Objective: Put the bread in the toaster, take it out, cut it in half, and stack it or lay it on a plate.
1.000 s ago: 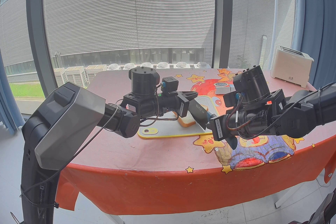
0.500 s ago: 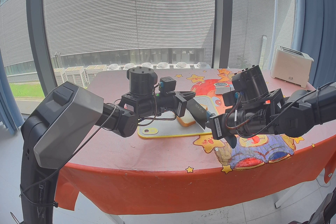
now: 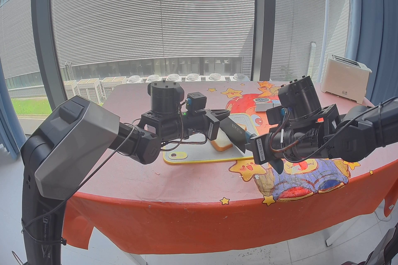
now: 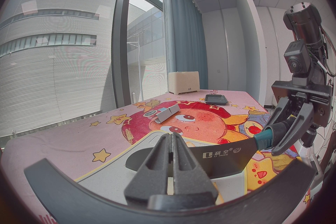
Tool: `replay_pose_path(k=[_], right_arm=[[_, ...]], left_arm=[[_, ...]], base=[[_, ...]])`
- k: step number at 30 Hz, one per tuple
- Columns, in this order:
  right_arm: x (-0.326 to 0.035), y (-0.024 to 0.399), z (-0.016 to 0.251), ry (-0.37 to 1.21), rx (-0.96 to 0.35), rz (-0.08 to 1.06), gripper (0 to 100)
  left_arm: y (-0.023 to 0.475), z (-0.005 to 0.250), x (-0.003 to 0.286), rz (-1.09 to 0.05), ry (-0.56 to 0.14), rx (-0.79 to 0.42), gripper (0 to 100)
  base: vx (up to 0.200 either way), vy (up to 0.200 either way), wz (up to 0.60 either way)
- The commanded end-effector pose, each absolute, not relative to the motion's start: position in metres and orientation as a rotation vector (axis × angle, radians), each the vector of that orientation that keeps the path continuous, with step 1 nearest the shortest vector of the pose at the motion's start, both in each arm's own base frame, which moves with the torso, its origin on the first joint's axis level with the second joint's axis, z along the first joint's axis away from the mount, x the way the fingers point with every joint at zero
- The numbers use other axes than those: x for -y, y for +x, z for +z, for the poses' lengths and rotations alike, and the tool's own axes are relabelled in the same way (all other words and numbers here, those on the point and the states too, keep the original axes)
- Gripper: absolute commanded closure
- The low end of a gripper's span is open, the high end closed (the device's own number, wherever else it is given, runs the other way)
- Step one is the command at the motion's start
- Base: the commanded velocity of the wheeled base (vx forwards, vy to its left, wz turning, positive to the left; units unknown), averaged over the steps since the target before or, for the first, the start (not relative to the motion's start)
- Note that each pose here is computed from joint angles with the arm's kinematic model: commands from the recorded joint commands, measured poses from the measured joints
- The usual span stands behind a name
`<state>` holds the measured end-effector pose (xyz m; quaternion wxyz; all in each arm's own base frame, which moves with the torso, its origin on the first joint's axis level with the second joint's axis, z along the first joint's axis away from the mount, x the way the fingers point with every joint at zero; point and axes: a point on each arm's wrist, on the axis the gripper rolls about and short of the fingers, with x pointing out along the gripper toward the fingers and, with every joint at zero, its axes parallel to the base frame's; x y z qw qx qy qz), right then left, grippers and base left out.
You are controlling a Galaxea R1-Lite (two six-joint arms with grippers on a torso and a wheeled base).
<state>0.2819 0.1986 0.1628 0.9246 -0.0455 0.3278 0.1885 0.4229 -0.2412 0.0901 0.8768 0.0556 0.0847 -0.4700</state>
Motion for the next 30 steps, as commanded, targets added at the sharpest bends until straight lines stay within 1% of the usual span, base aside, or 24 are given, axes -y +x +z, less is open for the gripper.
replay_pose_path(k=[1, 9, 11, 17, 23, 30], right_arm=[[-0.200, 0.282, 0.164, -0.090, -0.667, 0.390, 100], [-0.201, 0.281, 0.164, -0.087, -0.647, 0.395, 100], [-0.199, 0.280, 0.164, -0.087, -0.650, 0.392, 100], [-0.198, 0.278, 0.166, -0.086, -0.646, 0.394, 100], [-0.202, 0.282, 0.158, -0.091, -0.658, 0.393, 100], [-0.202, 0.279, 0.160, -0.091, -0.656, 0.399, 100]], left_arm=[[0.427, 0.085, 0.238, -0.968, 0.115, -0.191, 100], [0.423, 0.082, 0.238, -0.972, 0.118, -0.207, 100], [0.419, 0.090, 0.237, -0.975, 0.122, -0.194, 100], [0.414, 0.085, 0.238, -0.986, 0.130, -0.215, 100], [0.417, 0.089, 0.235, -0.975, 0.128, -0.202, 100], [0.415, 0.093, 0.233, -0.973, 0.127, -0.197, 100]], base=[[0.000, 0.000, 0.00], [0.000, 0.000, 0.00], [0.000, 0.000, 0.00], [0.000, 0.000, 0.00], [0.000, 0.000, 0.00], [0.000, 0.000, 0.00]])
